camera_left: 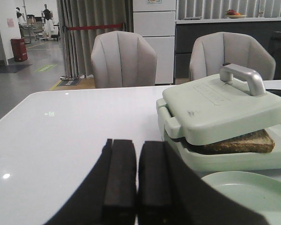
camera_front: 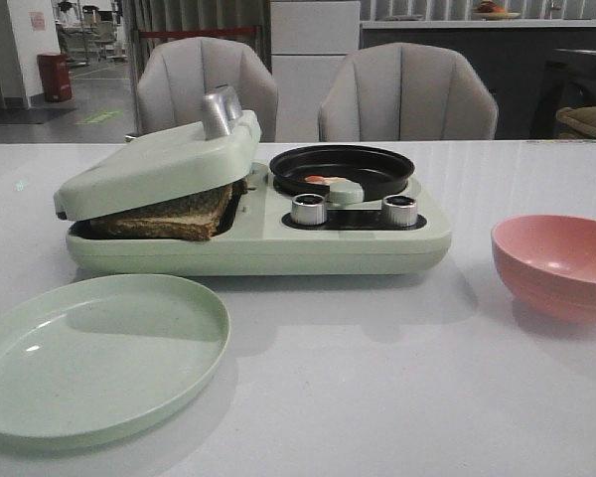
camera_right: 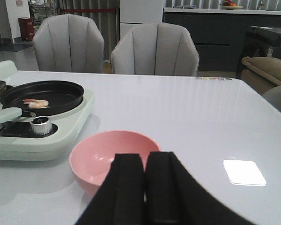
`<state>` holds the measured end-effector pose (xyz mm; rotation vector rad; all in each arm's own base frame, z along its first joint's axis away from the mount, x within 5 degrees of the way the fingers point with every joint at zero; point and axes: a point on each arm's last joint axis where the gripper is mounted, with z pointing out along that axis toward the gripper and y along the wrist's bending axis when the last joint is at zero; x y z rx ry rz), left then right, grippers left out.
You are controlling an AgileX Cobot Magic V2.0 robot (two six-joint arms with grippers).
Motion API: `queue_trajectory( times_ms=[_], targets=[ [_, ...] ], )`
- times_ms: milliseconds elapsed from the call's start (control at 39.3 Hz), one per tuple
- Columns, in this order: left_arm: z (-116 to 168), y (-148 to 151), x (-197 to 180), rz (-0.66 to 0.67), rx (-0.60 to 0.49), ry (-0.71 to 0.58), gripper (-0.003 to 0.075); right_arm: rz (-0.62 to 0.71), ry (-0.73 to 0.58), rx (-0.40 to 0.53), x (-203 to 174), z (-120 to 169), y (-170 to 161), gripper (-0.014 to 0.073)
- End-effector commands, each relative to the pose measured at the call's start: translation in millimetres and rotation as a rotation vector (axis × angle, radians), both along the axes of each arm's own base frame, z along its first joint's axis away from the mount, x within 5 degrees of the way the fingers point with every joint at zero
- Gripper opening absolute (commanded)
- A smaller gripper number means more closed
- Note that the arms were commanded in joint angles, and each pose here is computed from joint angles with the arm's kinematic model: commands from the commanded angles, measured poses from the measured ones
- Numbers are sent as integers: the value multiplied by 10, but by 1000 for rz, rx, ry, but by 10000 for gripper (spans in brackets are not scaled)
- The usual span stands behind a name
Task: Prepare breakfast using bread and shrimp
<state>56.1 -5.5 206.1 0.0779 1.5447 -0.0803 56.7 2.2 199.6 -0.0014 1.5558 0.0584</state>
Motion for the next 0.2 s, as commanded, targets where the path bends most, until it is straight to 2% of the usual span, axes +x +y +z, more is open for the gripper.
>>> queue_trajectory(
  times_ms=[0,178],
  targets=[
    [0,-5,-8,-8,-26,-64,114,-5,-119,-15,-32,144,-3,153],
    [0,-5,-8,-8,-26,-64,114,-5,-119,-15,-32,144,-3,153]
  ],
)
